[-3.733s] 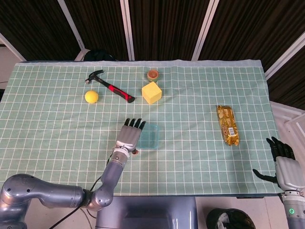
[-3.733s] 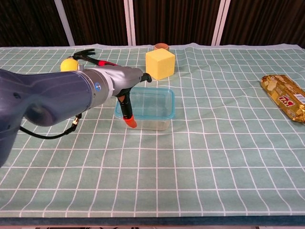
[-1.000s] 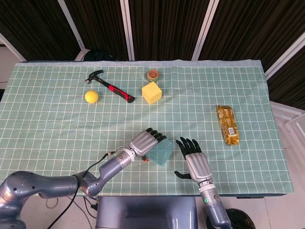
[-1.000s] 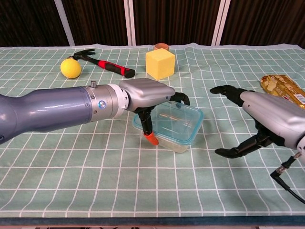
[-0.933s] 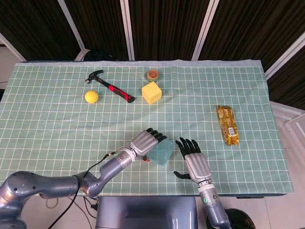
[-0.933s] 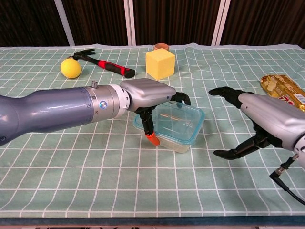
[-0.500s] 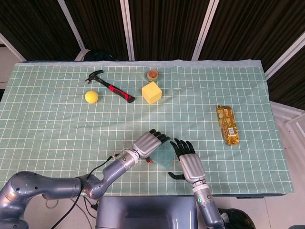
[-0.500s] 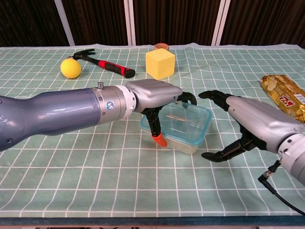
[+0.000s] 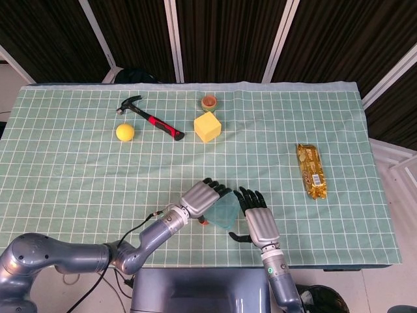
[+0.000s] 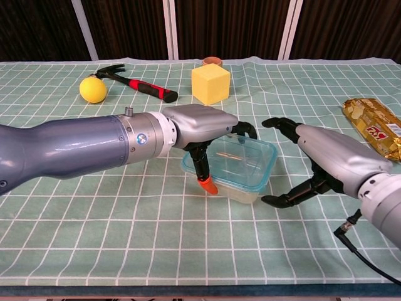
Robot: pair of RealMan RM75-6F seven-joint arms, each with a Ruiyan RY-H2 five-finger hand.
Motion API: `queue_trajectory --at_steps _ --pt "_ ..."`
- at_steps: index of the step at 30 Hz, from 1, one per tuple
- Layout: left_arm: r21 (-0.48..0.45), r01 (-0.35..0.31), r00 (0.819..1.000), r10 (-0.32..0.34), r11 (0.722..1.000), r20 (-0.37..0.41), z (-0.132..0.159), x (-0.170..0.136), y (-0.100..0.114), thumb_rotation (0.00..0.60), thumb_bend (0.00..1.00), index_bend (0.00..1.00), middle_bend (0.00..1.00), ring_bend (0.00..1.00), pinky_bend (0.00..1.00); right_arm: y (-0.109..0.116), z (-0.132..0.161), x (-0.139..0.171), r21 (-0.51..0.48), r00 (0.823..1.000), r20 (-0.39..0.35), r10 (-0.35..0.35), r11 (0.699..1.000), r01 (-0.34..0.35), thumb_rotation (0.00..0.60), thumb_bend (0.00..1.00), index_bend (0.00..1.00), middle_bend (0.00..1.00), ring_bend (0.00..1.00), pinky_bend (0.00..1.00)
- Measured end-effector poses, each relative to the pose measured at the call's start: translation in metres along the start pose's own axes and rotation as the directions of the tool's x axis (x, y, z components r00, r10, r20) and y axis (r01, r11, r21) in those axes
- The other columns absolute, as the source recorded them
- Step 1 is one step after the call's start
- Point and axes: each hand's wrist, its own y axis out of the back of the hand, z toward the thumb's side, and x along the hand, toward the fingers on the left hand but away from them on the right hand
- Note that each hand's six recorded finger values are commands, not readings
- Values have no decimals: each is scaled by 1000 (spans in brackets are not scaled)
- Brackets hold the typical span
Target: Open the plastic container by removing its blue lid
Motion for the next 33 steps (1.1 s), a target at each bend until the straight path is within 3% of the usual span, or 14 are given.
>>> queue_trajectory --at_steps 33 --pt "-14 17 1000 -17 1000 -2 7 1 -4 600 68 194 292 276 437 -6 -3 -1 -153 997 70 36 988 -25 600 257 0 0 0 0"
